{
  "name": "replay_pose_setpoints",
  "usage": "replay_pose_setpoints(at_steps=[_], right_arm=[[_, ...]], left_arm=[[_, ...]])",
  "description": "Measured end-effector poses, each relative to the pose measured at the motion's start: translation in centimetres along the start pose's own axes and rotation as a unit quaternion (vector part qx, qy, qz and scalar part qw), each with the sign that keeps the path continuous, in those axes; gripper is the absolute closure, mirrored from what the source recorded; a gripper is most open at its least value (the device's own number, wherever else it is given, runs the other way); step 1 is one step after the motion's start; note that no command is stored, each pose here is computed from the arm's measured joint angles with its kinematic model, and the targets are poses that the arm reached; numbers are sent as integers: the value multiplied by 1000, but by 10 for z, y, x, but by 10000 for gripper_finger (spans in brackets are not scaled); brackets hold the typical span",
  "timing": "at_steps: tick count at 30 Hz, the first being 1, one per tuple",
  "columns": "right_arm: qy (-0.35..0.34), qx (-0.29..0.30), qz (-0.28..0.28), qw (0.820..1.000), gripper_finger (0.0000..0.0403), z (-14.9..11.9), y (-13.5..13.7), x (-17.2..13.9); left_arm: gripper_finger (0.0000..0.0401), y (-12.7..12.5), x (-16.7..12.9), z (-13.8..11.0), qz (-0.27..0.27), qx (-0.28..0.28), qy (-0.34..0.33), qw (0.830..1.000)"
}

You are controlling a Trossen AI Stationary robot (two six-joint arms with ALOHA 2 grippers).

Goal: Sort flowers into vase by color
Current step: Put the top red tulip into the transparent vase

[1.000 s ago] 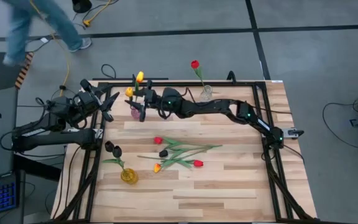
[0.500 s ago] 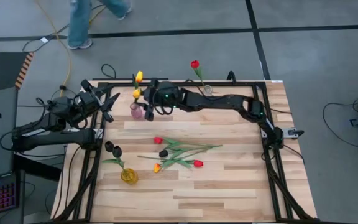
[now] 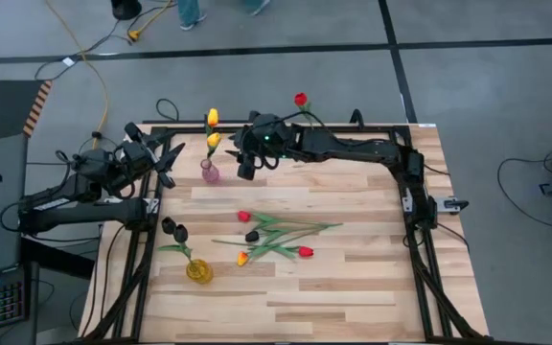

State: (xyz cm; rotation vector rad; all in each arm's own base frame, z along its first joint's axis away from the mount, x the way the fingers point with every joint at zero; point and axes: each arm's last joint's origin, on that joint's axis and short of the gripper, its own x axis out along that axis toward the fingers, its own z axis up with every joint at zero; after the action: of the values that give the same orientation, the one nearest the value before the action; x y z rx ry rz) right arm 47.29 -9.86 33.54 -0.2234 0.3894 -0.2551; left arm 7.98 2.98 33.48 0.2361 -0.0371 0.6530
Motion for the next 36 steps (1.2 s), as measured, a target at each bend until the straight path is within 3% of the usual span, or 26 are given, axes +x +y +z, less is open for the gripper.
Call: replay_pose_setpoints(at_steps=[7,12,17,21,36], right_arm=[[87,29,22,996,200,2,0,-32],[190,82,60,976,200,-15,10,-42],[268,87,91,955,200,-40,36,-25],[291,72,111,948,200,-53,60,-12],[378,38,145,913,200,-116,127,32]], left_arm=[[237,0,0,0,0,0,0,1000],[237,-1,0,-1,-9,-16,6,1000],[237,-5,1,-3,-63,-36,7,997],[237,-9,4,-5,-98,-45,14,994],[237,-19,20,-13,-110,-43,61,991]])
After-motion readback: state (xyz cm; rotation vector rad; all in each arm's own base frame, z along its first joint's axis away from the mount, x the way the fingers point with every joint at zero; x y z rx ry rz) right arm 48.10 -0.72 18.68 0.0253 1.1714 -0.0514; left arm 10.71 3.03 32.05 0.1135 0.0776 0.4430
